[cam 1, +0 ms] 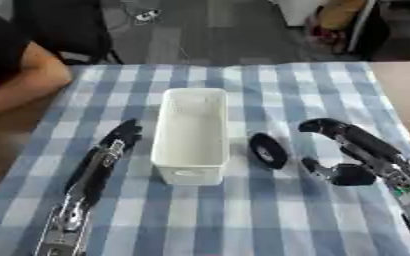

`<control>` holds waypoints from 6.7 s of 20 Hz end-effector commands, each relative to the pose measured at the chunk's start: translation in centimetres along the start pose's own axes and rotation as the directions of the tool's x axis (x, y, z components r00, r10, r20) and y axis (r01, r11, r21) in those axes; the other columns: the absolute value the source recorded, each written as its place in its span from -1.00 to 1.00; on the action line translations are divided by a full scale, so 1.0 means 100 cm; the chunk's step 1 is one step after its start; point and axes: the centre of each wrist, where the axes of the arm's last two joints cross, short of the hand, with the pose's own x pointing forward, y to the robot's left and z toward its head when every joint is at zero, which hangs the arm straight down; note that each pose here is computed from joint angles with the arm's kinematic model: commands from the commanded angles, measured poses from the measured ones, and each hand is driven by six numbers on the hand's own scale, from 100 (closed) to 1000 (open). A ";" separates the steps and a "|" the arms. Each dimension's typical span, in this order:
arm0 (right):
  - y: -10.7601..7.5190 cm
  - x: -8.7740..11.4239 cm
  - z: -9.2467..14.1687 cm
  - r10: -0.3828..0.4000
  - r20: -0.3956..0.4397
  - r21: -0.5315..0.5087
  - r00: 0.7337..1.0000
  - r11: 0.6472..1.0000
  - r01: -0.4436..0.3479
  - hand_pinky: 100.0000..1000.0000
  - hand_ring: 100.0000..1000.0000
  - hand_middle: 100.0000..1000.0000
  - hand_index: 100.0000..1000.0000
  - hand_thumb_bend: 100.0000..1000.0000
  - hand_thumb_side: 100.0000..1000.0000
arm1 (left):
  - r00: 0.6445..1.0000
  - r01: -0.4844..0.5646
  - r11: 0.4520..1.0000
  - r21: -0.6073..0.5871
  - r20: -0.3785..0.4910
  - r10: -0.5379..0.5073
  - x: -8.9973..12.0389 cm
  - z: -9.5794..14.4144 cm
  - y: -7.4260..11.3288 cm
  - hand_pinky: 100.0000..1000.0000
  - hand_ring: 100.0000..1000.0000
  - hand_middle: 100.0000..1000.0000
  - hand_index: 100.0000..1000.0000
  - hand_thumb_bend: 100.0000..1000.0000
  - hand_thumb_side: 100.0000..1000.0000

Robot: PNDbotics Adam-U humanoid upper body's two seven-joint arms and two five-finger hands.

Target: Pick up objects on the table and place them in the box.

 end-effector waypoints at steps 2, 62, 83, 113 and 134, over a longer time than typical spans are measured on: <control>-0.009 0.001 -0.009 0.010 0.003 -0.030 1.000 1.000 -0.010 1.00 0.84 0.70 0.79 -0.56 0.35 | 1.000 0.015 1.000 -0.008 0.019 -0.015 0.005 -0.002 0.002 0.86 0.73 1.00 0.70 -1.00 1.00; -0.028 0.012 -0.058 0.087 -0.005 -0.282 0.996 0.956 -0.085 0.46 0.03 -0.31 -0.29 -1.00 -0.15 | 1.000 0.008 1.000 -0.028 0.015 -0.007 0.002 -0.002 -0.001 0.86 0.74 1.00 0.70 -1.00 1.00; -0.075 0.046 -0.104 0.207 0.149 -0.306 0.967 0.939 -0.154 0.42 0.01 -0.33 -0.27 -1.00 -0.20 | 1.000 0.009 0.999 -0.040 0.009 -0.009 0.000 -0.001 -0.002 0.87 0.74 1.00 0.70 -1.00 1.00; 0.023 0.078 -0.168 0.191 0.300 -0.042 0.935 0.981 -0.187 0.45 0.03 -0.31 -0.28 -1.00 -0.16 | 0.999 -0.012 0.997 -0.073 0.039 0.015 0.005 -0.009 -0.012 0.87 0.74 1.00 0.69 -1.00 1.00; -0.081 0.093 -0.166 0.395 0.408 -0.214 0.823 0.918 -0.334 0.75 0.63 0.64 0.70 -1.00 0.60 | 1.000 -0.008 0.997 -0.080 0.018 0.009 0.000 -0.005 -0.012 0.87 0.74 1.00 0.69 -1.00 1.00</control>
